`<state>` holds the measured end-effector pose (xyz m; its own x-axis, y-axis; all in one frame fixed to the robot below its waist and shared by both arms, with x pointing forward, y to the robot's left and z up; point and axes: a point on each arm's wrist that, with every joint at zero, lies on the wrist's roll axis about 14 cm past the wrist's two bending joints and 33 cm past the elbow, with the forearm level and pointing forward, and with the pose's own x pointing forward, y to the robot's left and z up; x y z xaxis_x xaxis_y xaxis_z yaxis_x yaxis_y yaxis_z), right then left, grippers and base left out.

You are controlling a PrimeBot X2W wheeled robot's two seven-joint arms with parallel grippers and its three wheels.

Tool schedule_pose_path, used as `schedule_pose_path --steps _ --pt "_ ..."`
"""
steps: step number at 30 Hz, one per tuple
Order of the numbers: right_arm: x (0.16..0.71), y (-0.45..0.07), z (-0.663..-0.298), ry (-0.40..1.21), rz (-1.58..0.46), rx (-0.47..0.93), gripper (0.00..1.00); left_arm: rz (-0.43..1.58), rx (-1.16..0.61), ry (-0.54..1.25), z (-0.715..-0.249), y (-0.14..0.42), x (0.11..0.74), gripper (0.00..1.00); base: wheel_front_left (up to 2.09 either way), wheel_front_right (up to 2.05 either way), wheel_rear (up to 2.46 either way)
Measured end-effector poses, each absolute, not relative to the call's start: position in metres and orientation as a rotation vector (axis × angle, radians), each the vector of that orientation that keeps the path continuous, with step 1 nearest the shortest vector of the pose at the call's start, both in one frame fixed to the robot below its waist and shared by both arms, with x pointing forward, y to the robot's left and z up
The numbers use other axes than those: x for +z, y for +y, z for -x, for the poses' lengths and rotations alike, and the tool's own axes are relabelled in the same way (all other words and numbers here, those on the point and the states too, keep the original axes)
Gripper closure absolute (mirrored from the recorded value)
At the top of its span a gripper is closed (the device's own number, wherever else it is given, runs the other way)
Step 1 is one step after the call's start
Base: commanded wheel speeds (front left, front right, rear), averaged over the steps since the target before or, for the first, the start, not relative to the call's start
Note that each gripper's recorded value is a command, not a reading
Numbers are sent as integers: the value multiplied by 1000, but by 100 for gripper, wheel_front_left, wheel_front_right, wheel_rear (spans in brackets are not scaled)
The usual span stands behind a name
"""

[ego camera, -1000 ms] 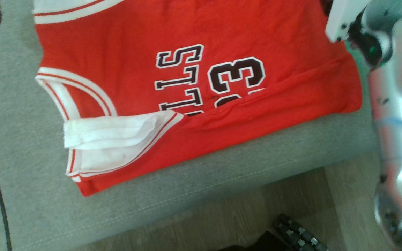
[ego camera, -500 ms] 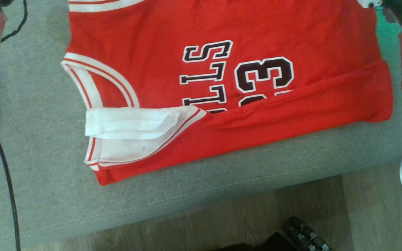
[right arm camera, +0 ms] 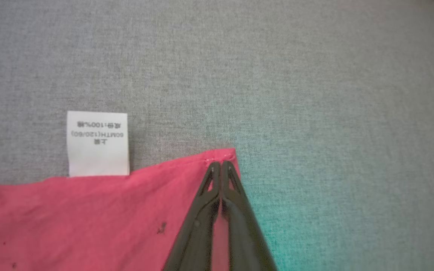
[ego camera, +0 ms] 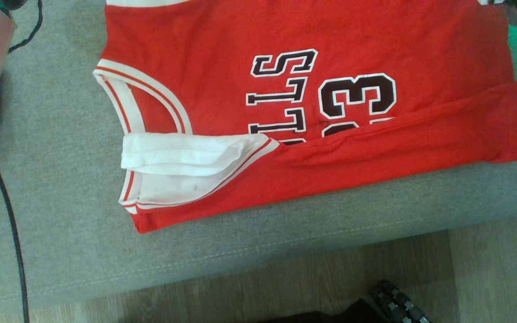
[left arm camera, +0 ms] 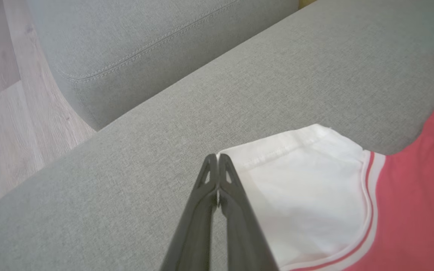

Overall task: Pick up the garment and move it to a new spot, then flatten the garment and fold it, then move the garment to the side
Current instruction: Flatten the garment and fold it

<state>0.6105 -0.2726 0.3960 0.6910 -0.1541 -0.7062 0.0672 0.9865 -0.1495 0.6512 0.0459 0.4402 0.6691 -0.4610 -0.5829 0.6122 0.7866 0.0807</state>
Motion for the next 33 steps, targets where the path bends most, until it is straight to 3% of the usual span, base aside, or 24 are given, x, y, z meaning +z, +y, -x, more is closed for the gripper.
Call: schedule_pose_path --steps 19,33 --pt "438 -271 -639 542 57 -127 100 -279 -577 213 -683 52 505 100 0 0 0" --pt "479 -253 -617 497 -18 -66 100 -128 -635 226 -606 64 522 100 0 0 0"
